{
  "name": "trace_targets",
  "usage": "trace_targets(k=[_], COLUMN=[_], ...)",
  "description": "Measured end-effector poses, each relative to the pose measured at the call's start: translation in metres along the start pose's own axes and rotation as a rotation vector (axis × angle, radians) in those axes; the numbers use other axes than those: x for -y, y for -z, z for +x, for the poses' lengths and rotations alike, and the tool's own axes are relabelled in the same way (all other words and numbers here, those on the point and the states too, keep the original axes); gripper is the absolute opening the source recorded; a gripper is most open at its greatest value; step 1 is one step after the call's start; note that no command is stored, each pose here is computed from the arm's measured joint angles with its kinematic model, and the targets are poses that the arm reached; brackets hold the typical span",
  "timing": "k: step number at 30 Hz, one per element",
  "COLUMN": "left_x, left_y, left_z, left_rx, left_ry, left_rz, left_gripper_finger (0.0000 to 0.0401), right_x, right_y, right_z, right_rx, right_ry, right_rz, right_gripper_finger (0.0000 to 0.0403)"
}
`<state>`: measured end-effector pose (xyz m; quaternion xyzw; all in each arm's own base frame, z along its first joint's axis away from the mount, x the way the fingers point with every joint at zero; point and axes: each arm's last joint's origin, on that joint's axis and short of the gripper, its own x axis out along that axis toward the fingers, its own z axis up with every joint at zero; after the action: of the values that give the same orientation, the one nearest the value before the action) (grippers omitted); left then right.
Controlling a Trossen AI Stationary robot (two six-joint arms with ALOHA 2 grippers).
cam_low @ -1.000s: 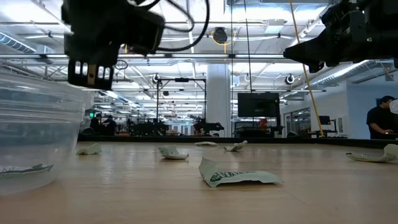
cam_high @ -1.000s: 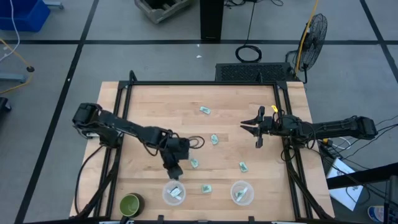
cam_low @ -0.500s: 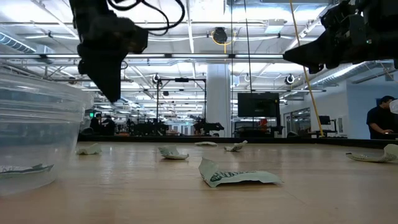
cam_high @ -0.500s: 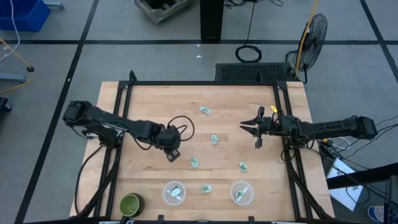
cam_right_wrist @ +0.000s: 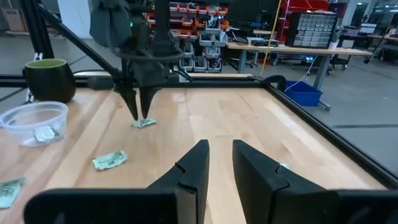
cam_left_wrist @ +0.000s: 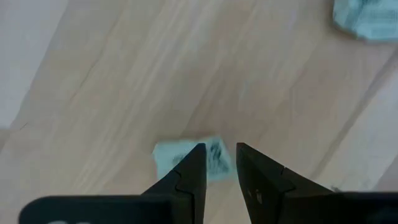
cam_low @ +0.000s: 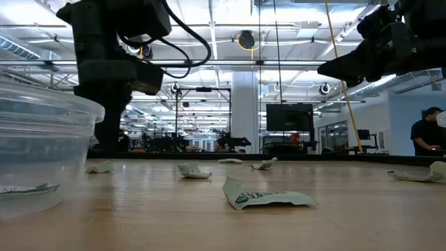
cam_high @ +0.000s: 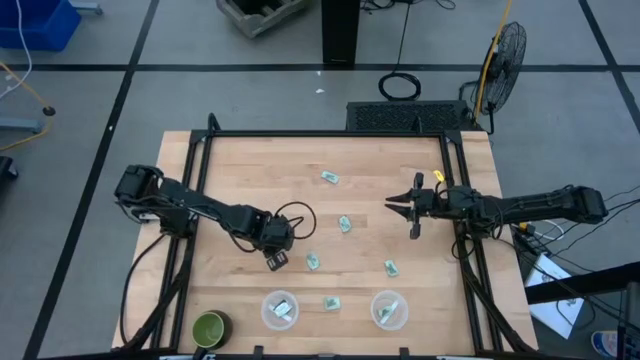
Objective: Pick and place Stevia / Truvia into bins
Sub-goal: Put the stevia packet into the left transparent container
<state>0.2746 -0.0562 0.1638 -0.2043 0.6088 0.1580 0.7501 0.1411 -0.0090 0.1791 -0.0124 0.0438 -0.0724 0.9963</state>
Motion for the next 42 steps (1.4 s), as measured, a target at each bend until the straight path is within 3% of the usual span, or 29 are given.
trace_targets(k=[15,42], left_x=[0.008,0.008], left_y=[0.004,0.003], left_z=[0.010,0.011], left_rx=[0.000,0.017], left_ry=[-0.021,-0.041], left_rz=[0.043,0.016], left_gripper_finger=[0.0093,0.0093], right_x=[0.000,0.000], right_y=[0.003,0.003], right_z=[0.002,0.002], right_rx=[-0.026,-0.027], right_ry=[-0.001,-0.001], right_rz=[0.008,0.023], right_gripper_finger=[0.0063,0.0063])
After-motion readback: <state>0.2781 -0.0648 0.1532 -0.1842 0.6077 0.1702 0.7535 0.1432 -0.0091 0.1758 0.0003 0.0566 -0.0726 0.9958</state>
